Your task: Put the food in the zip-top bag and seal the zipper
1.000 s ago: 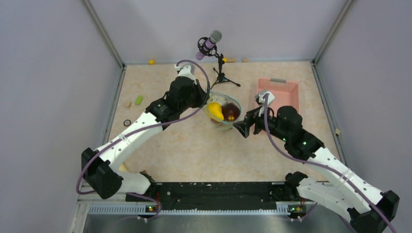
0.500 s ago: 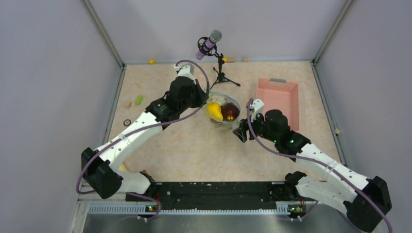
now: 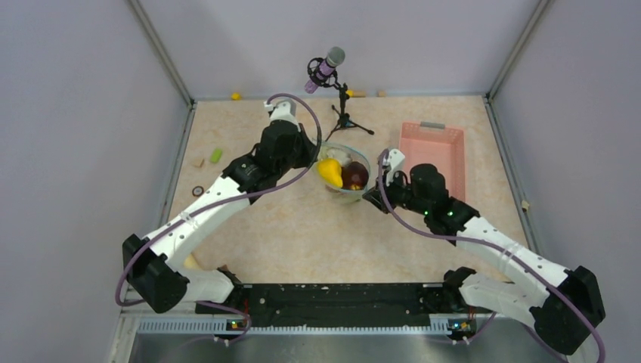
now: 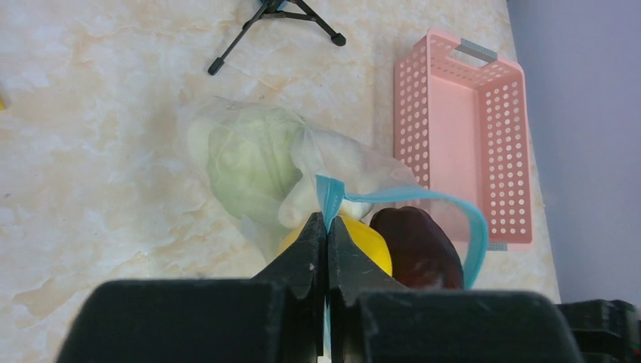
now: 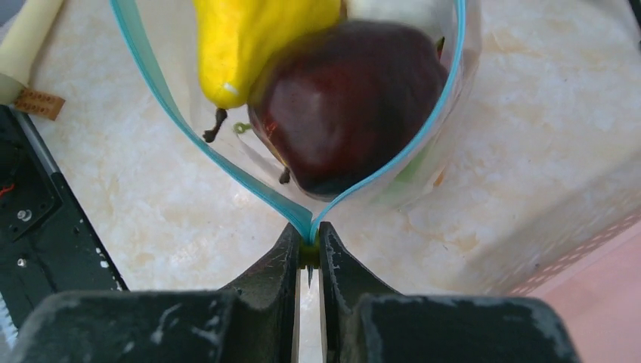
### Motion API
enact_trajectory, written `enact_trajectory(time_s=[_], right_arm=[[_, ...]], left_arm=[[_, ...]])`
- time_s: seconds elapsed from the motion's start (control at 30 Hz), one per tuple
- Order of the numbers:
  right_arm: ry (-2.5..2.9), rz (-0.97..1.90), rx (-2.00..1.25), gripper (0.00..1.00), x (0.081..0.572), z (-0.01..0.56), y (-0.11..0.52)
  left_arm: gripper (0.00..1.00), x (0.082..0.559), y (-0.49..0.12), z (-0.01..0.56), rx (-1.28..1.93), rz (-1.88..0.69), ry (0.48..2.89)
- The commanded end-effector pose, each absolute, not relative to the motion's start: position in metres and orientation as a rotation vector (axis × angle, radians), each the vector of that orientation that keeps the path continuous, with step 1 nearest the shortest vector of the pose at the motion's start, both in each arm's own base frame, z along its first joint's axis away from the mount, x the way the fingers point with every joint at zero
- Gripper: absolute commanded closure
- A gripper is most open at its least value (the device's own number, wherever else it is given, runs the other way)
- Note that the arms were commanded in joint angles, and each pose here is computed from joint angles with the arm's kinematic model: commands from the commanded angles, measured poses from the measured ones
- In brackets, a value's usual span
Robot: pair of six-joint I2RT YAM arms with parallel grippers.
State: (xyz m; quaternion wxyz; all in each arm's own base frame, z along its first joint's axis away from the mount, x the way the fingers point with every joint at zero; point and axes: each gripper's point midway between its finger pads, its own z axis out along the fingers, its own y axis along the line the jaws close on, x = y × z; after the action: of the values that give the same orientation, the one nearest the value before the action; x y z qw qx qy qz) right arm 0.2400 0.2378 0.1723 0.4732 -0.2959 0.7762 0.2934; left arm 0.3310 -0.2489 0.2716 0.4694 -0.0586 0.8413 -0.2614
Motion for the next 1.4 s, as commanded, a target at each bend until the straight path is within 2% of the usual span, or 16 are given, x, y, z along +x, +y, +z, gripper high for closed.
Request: enact_trajectory(time_s=[0.0,0.33,0.43,0.53,0.6,0.7,0.77,0.87,0.93,1.1,1.13,1.17,1.33,1.37], right_arm=[[1.692,0.687,-0.735,0.96,0.247,0.254,0.236],[1.59,0.52,-0.675,1.0,0.264,0.328,0.215],[1.514,0.618,-0.756,1.0,0.258,0.335,0.236],[1.599,0.767,-0.865,1.0,0.253,0.308,0.265],[1.714,0.71,-0.866,1.0,0.258,0.289,0.257],[1.73,0.547,-0.754,1.0,0.267,0.292,0.227],[1.664,0.587,-0.728,1.0,0.26,0.304,0.227],[1.595,0.824,-0.83,1.0,0.239,0.303,0.26],[1.635,0.93,-0.881,1.0,0.236,0.291,0.277],[1.796,0.77,-0.774,1.0,0.267,0.266,0.261],[1.791,0.763,-0.774,1.0,0.267,0.266,0.259],[1.779,0.761,-0.779,1.0,0.267,0.267,0.259],[1.732,0.693,-0.819,1.0,0.276,0.272,0.253],[1.724,0.686,-0.821,1.0,0.279,0.275,0.252]], left_arm=[[1.0,0.335,-0.231,0.314,-0.193,-0.624,1.924],[1.0,0.336,-0.186,0.346,-0.277,-0.466,1.798],[1.0,0.338,-0.182,0.342,-0.28,-0.438,1.78],[1.0,0.342,-0.201,0.332,-0.192,-0.469,1.834],[1.0,0.348,-0.183,0.328,-0.232,-0.334,1.856],[1.0,0.349,-0.111,0.334,-0.482,-0.025,1.772],[1.0,0.351,-0.104,0.342,-0.485,-0.094,1.746],[1.0,0.358,-0.159,0.335,-0.287,-0.406,1.754],[1.0,0.36,-0.191,0.331,-0.153,-0.528,1.784],[1.0,0.367,-0.16,0.313,-0.243,-0.293,1.874],[0.98,0.364,-0.16,0.311,-0.223,-0.289,1.879],[0.91,0.361,-0.163,0.312,-0.184,-0.308,1.88],[0.31,0.348,-0.152,0.347,-0.046,-0.265,1.791],[0.23,0.346,-0.148,0.362,-0.02,-0.251,1.752]])
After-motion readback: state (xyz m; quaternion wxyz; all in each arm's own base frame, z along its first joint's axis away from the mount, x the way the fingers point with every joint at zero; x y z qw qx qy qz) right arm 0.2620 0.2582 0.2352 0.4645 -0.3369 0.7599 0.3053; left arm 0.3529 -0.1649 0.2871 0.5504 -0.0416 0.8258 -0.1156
